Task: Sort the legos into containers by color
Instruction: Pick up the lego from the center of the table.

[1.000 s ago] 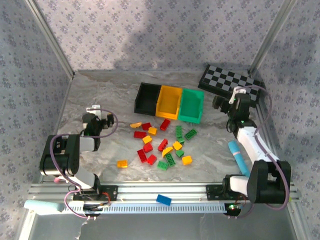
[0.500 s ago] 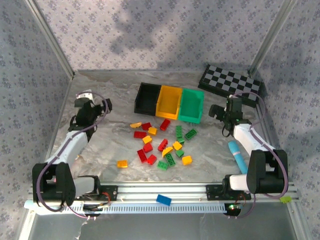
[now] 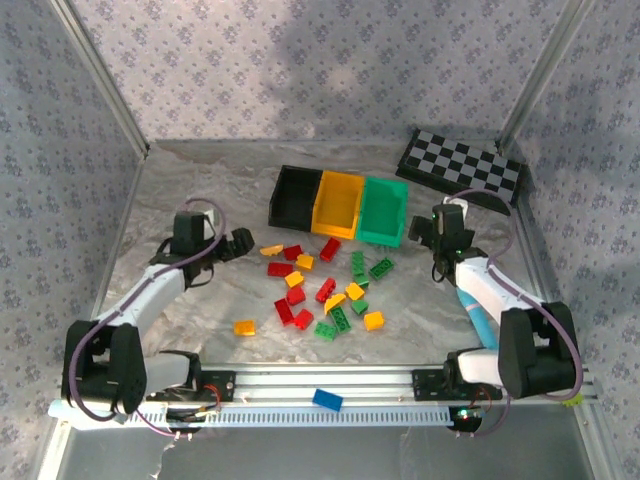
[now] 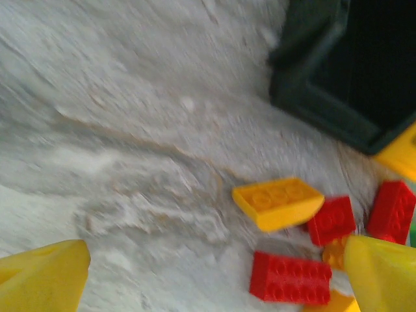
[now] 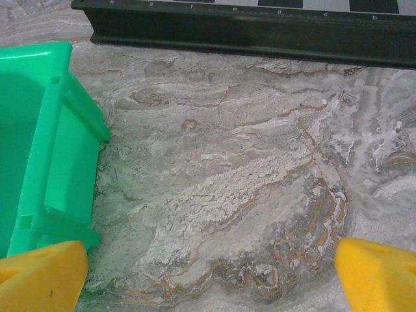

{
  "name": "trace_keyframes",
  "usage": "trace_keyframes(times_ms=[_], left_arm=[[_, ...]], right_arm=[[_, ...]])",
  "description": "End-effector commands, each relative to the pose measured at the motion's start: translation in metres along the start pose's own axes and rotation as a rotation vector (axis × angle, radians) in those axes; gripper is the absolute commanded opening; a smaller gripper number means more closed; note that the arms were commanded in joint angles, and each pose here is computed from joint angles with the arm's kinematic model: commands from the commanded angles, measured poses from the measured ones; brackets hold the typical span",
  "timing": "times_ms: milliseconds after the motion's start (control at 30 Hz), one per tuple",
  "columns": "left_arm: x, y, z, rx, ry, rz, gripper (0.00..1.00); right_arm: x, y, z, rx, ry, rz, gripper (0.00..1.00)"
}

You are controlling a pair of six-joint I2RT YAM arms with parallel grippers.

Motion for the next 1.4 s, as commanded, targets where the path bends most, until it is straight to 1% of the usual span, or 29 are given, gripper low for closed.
trace_keyframes(times_ms=[0, 100, 167, 267, 333, 400, 567, 667, 733, 800, 833, 1000, 1067, 1133, 1267, 1367], left_arm=[[-0.004, -0.026, 0.009, -0.037, 0.09, 0.041, 1.0], [-0.014, -0.028, 0.023, -0.091, 0.164, -0.018, 0.99], [-0.022, -0.026, 0.025, -0.101, 0.205, -0.045, 0.96], [-0.033, -0.034, 0.019, -0.101, 0.223, -0.032, 0.92], [-0.039, -0.048, 0.015, -0.143, 0.237, -0.02, 0.9], [-0.043, -0.063, 0.012, -0.194, 0.261, -0.033, 0.9], [-0.048, -0.114, 0.012, -0.347, 0.303, -0.055, 0.9], [-0.05, -0.155, 0.013, -0.432, 0.3, -0.016, 0.89], [-0.055, -0.181, 0.015, -0.46, 0.301, 0.017, 0.87], [-0.064, -0.205, 0.021, -0.468, 0.31, 0.057, 0.84], [-0.07, -0.217, 0.027, -0.474, 0.323, 0.081, 0.81], [-0.099, -0.248, 0.055, -0.431, 0.403, 0.065, 0.78], [-0.107, -0.264, 0.064, -0.416, 0.423, 0.076, 0.78], [-0.114, -0.276, 0.07, -0.411, 0.441, 0.072, 0.75], [-0.119, -0.274, 0.073, -0.418, 0.474, -0.034, 0.73], [-0.122, -0.271, 0.076, -0.406, 0.483, -0.049, 0.69]], right_arm=[[0.009, 0.001, -0.009, -0.03, -0.077, 0.018, 1.0], [0.011, 0.005, -0.008, -0.026, -0.083, 0.012, 1.0], [0.011, 0.007, -0.007, -0.02, -0.078, 0.005, 1.0], [0.012, 0.011, -0.006, -0.01, -0.077, 0.001, 1.0], [0.013, 0.012, -0.006, 0.0, -0.08, 0.008, 1.0], [0.013, 0.012, -0.005, 0.004, -0.081, 0.012, 1.0], [0.01, 0.012, -0.004, -0.001, -0.067, 0.028, 1.0], [0.008, 0.011, -0.004, -0.004, -0.062, 0.037, 1.0], [0.009, 0.008, -0.004, -0.017, -0.061, 0.046, 1.0], [0.008, 0.004, -0.004, -0.048, -0.06, 0.055, 1.0], [0.007, -0.001, -0.003, -0.07, -0.052, 0.06, 1.0], [-0.002, -0.024, 0.0, -0.184, 0.008, 0.07, 0.99], [-0.003, -0.029, 0.0, -0.204, 0.01, 0.074, 0.99], [-0.002, -0.033, 0.0, -0.213, 0.009, 0.095, 0.99], [-0.002, -0.036, -0.001, -0.224, 0.007, 0.104, 1.0], [-0.002, -0.035, -0.001, -0.226, 0.008, 0.097, 1.0]])
Point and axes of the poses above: each hand's point on the last joint's axis, 136 mm out from that joint toward the fingers, its own x axis back along the fingers, its own y axis along the line the jaws close on, z = x × y, the point moved 4 cm from there along x, back along the fingers, and after that the axes turned 10 degrees about -x, right-handed, at the moved point
